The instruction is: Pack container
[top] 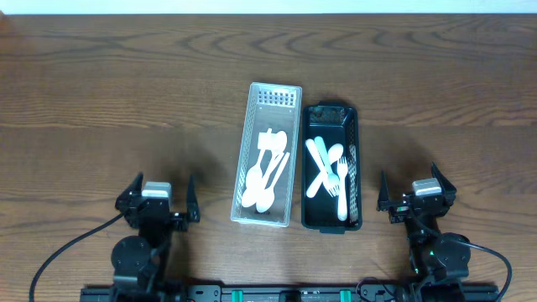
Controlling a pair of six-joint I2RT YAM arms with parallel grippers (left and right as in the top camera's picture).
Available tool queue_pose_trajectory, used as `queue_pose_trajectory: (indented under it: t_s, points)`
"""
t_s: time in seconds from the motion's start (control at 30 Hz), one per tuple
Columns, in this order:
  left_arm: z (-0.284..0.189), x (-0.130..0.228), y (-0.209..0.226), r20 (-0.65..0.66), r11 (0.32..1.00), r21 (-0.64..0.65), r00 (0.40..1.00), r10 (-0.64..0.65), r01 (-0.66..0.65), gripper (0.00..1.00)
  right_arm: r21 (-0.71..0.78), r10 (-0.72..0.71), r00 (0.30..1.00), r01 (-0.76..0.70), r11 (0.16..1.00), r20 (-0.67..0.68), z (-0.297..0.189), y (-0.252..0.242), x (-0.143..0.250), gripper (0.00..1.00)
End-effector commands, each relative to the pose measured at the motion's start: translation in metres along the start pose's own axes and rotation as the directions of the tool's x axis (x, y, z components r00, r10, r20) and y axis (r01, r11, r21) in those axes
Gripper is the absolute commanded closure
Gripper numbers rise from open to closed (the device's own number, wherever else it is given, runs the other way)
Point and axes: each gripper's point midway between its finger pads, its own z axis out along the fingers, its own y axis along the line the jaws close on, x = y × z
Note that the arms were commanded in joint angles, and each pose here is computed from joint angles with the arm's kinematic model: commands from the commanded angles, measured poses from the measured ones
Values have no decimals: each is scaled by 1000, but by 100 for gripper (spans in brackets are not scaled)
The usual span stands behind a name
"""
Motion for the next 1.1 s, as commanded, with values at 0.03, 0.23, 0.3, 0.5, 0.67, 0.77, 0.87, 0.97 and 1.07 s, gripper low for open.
queue_pose_trajectory:
  t_s: [0.03,0.23,0.3,0.5,0.67,0.77,0.87,0.97,1.07]
  points:
    - [16,20,0,43,1000,-9,999,6,-6,2,-8,-8,1000,8,1000,-4,0,1,0,1]
    - [20,39,-1,-2,1000,-8,1000,8,-8,2,-8,-8,1000,8,1000,-4,0,1,0,1]
    - [20,39,-1,-2,1000,-8,1000,8,-8,2,-8,-8,1000,8,1000,-4,0,1,0,1]
    - [20,39,-1,-2,1000,-8,1000,8,-8,2,-8,-8,1000,8,1000,-4,0,1,0,1]
    - [20,39,-1,-2,1000,-8,1000,8,-8,2,-8,-8,1000,8,1000,-4,0,1,0,1]
    - [20,39,-1,-2,1000,-8,1000,8,-8,2,-8,-8,1000,8,1000,-4,0,1,0,1]
    - [20,39,-1,-2,1000,-8,1000,8,-8,2,-8,-8,1000,8,1000,-4,0,1,0,1]
    - [20,39,-1,-2,1000,-8,1000,8,-8,2,-8,-8,1000,8,1000,-4,0,1,0,1]
    - [20,39,-1,-2,1000,-8,1000,8,-8,2,-8,-8,1000,8,1000,-4,0,1,0,1]
